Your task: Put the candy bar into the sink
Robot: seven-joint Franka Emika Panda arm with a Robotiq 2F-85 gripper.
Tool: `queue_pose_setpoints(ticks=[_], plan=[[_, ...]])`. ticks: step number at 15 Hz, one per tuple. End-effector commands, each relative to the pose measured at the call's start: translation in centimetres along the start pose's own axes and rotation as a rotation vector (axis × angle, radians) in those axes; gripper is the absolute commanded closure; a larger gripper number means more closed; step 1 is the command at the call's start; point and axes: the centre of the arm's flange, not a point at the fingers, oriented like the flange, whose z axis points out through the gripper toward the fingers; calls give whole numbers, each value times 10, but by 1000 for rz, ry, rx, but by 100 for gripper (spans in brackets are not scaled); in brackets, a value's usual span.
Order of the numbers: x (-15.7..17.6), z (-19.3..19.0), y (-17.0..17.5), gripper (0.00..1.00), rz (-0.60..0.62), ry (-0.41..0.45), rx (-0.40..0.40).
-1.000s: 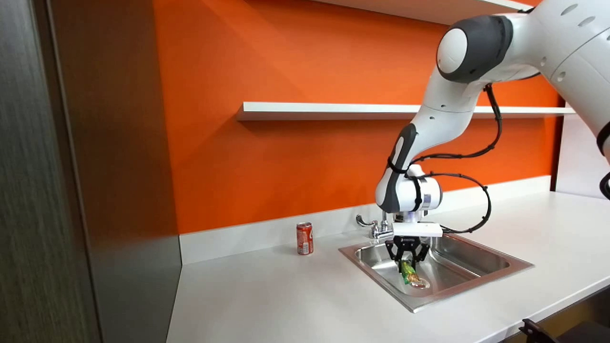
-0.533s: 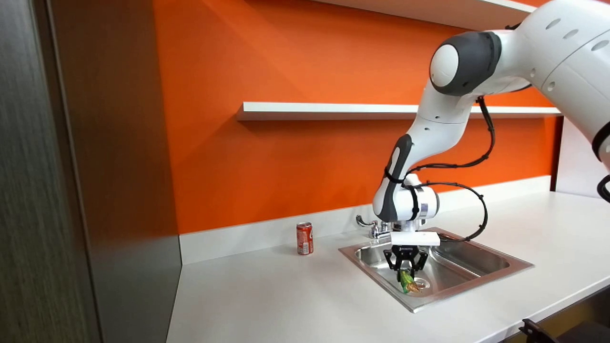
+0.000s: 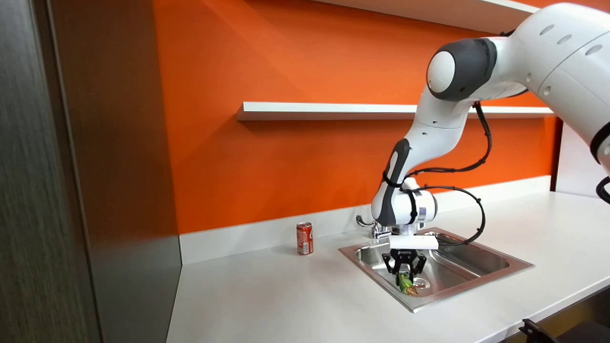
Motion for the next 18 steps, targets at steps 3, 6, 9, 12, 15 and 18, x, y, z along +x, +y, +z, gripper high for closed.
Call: queue_pose_setpoints(ticks=[3,6,9,12,15,18], plan=[[2,-3,-5,25,19,5,2],[-2,-11,-6,3,18,12,3],[-8,-24,-9,0,13,25,5],[-20,-41,-16,0,0,40,6],[-44,-56,-22,0,-21,48,0],[-73,-74,-28,0,-27,59,4]])
